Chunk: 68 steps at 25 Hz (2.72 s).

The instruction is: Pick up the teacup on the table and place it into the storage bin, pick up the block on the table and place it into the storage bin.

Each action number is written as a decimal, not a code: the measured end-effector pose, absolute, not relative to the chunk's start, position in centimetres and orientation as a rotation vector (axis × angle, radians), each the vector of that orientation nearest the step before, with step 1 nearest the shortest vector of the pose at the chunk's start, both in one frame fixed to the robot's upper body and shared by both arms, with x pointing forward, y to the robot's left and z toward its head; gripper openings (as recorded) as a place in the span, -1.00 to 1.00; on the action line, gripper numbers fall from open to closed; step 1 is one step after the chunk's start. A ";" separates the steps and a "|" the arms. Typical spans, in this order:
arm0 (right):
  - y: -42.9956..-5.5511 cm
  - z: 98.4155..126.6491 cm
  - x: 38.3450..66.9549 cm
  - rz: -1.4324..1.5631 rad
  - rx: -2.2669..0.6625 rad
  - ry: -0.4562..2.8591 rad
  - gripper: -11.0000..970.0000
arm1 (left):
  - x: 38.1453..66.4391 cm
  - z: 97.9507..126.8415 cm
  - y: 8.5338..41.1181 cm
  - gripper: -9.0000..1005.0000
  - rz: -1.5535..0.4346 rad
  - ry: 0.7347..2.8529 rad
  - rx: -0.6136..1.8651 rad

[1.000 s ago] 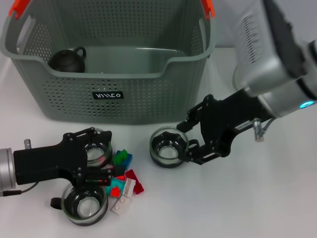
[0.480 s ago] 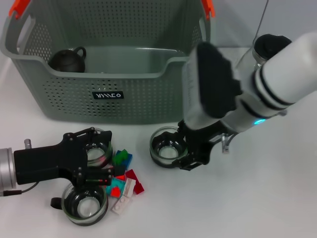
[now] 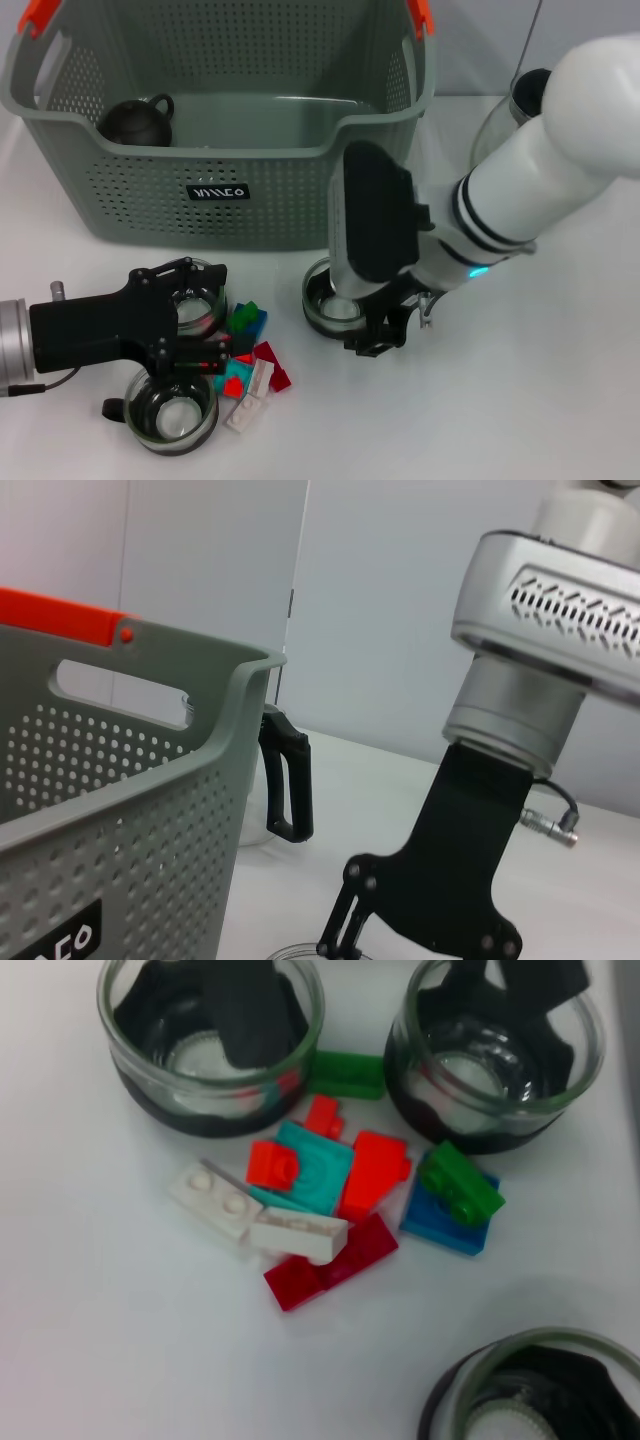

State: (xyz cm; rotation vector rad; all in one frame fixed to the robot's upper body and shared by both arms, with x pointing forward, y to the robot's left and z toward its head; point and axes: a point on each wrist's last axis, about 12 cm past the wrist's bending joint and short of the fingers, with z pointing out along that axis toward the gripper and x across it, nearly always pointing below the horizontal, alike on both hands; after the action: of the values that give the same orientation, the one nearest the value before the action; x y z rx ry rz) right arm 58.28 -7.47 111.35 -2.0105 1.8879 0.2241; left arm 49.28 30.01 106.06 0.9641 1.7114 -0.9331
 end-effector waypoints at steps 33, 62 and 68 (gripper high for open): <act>-7.2 113.6 56.7 0.366 -2.007 1.894 -0.86 | 49.0 105.7 30.0 0.89 -0.930 1.724 0.951; -7.3 126.1 68.5 0.457 -1.053 1.849 -0.86 | 49.5 106.2 30.0 0.89 -0.923 1.698 0.932; -5.5 122.1 69.4 0.292 -1.080 1.867 -0.86 | 49.6 106.2 30.1 0.89 -0.911 1.698 0.926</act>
State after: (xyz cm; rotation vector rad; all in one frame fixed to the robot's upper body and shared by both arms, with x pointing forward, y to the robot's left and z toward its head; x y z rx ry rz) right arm 69.36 -5.55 122.09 -1.0801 1.8671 0.2920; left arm 49.62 30.06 106.21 0.9260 1.6976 -0.9112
